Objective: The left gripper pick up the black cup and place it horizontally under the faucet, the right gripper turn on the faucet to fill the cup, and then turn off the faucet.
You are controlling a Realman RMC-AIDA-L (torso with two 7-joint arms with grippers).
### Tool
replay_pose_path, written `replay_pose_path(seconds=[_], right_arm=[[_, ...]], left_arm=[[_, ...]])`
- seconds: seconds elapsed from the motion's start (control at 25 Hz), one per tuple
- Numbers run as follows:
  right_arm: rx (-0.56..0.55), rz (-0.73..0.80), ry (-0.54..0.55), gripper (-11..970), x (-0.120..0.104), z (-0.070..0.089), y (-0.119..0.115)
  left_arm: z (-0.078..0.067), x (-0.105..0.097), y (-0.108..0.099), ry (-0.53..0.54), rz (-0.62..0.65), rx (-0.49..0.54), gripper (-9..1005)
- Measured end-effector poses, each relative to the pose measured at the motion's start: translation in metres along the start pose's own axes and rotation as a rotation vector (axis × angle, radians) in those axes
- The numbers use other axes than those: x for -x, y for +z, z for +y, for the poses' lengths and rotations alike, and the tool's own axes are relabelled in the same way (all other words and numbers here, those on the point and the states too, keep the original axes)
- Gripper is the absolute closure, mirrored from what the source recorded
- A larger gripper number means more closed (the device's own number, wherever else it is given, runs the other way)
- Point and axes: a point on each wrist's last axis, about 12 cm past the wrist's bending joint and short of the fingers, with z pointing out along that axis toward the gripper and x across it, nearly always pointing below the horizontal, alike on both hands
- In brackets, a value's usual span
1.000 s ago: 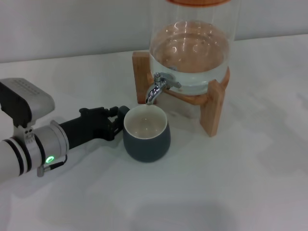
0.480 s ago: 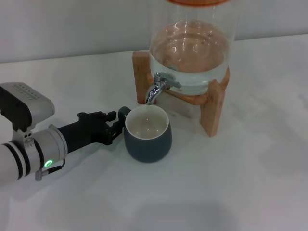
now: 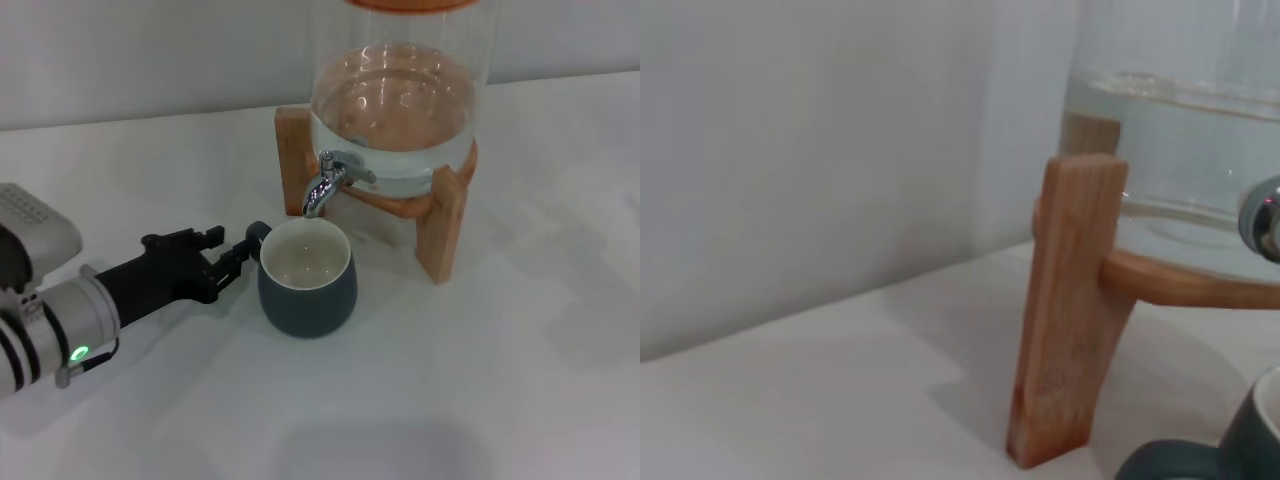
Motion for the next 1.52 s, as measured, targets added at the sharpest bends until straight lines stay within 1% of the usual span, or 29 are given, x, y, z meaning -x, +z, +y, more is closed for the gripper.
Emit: replay_pose_path(seconds=[0.24,0.48,0.68,0.76,0.84,1.08,1.24,1.36,1.52], right_arm=[[0.002,-0.001,-0.001,363,0.0,0.0,0.001],[-0.01,-0.005,0.003,363,0.0,-0.001,-0.002],[-0.018,-0.007,0.007,363,0.0,-0.001,-0.005],[-0.02,-0.009,0.008,363,0.0,-0.002,-0.006],[-0.02,-0.009,0.008,363,0.001,-0.002,-0.006],[-0.01,-0.011,0.007,363,0.002,-0.001,-0.006],[0.007,-0.007,0.012,363,0.0,0.002,-0.009],[0.035,-0.002,0.011,363,0.0,0.007,-0.013],[0.102,-0.001,0.004,363,0.001,0.016,-0.02]], left_arm=[[0.002,-0.008,-0.009,-0.024,-0.005,0.029,556],[0.003,-0.009,-0.015,-0.02,-0.021,0.034,537],[0.005,-0.012,-0.032,-0.029,-0.058,0.077,525],[0.008,-0.014,-0.039,-0.038,-0.076,0.105,524],[0.014,-0.014,-0.051,-0.053,-0.106,0.151,522],[0.026,-0.009,-0.078,-0.101,-0.208,0.263,288],[0.033,-0.005,-0.087,-0.146,-0.271,0.298,148],[0.039,-0.004,-0.095,-0.172,-0.309,0.321,121],[0.046,-0.003,-0.1,-0.219,-0.331,0.338,120]])
